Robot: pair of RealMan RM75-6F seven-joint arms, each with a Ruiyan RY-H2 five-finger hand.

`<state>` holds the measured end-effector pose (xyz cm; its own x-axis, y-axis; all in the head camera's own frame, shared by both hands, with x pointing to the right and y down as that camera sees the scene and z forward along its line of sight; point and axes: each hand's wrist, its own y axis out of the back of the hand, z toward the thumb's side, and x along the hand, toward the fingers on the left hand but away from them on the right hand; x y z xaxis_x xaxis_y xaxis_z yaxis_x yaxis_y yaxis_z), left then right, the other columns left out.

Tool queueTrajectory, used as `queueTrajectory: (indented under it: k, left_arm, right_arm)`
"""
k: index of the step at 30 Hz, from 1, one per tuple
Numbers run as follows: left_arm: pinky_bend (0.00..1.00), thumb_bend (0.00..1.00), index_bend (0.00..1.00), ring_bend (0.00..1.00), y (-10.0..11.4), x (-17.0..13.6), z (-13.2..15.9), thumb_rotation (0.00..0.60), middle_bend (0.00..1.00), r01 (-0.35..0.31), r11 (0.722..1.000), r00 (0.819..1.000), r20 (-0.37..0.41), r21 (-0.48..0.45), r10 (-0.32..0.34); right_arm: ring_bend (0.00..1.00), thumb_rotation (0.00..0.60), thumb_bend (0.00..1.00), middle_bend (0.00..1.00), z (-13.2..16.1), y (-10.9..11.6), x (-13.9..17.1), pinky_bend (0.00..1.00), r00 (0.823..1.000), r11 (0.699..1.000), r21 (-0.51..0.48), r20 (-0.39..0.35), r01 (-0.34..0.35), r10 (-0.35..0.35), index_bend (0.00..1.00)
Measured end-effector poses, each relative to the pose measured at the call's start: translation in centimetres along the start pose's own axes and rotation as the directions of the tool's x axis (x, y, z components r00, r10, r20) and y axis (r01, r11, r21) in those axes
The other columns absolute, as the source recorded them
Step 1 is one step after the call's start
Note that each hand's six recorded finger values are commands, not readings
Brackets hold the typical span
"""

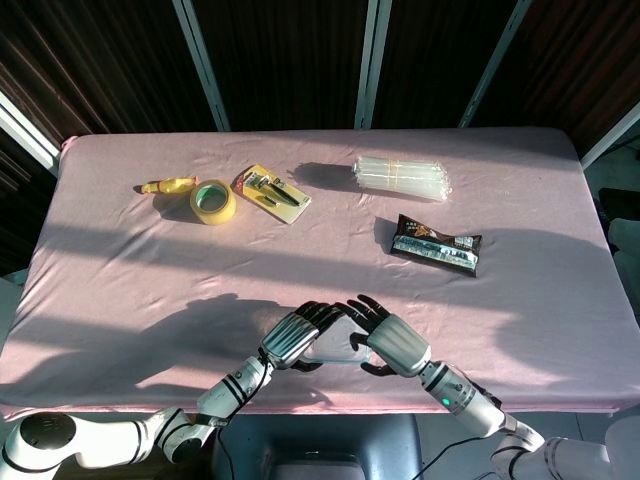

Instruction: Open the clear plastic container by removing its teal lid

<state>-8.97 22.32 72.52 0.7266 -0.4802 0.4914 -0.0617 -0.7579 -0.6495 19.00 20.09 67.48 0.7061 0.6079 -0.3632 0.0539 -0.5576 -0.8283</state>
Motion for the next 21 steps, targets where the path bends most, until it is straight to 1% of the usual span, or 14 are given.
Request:
queueTrajectory:
  k: [9, 14, 21]
  left_arm:
    - [0.29, 0.26, 0.00, 0.22, 0.1, -0.2, 0.1, 0.600, 0.27, 0.001, 1.000, 1.000, 0.009, 0.005, -0.001]
    - [0.29, 0.26, 0.00, 0.22, 0.2, -0.4, 0.1, 0.600, 0.27, -0.003, 1.000, 1.000, 0.010, 0.006, 0.003]
    - [0.29, 0.26, 0.00, 0.22, 0.4, -0.7, -0.2, 0.600, 0.28, -0.006, 1.000, 1.000, 0.010, 0.003, 0.006]
  right_arm:
    - [0.00, 0.600, 0.39, 0.11, 0.0, 0.7, -0.3, 0.00, 1.000, 0.999, 0.029, -0.005, 0.023, -0.023, 0.65]
    - [0.00, 0.600, 0.39, 0.11, -0.1, 1.3, -0.3, 0.00, 0.999, 0.998, 0.037, -0.005, 0.051, -0.051, 0.64]
    - [0.00, 0.600, 0.39, 0.11, -0.7, 1.2, -0.3, 0.00, 0.998, 0.995, 0.071, -0.006, 0.065, -0.065, 0.64]
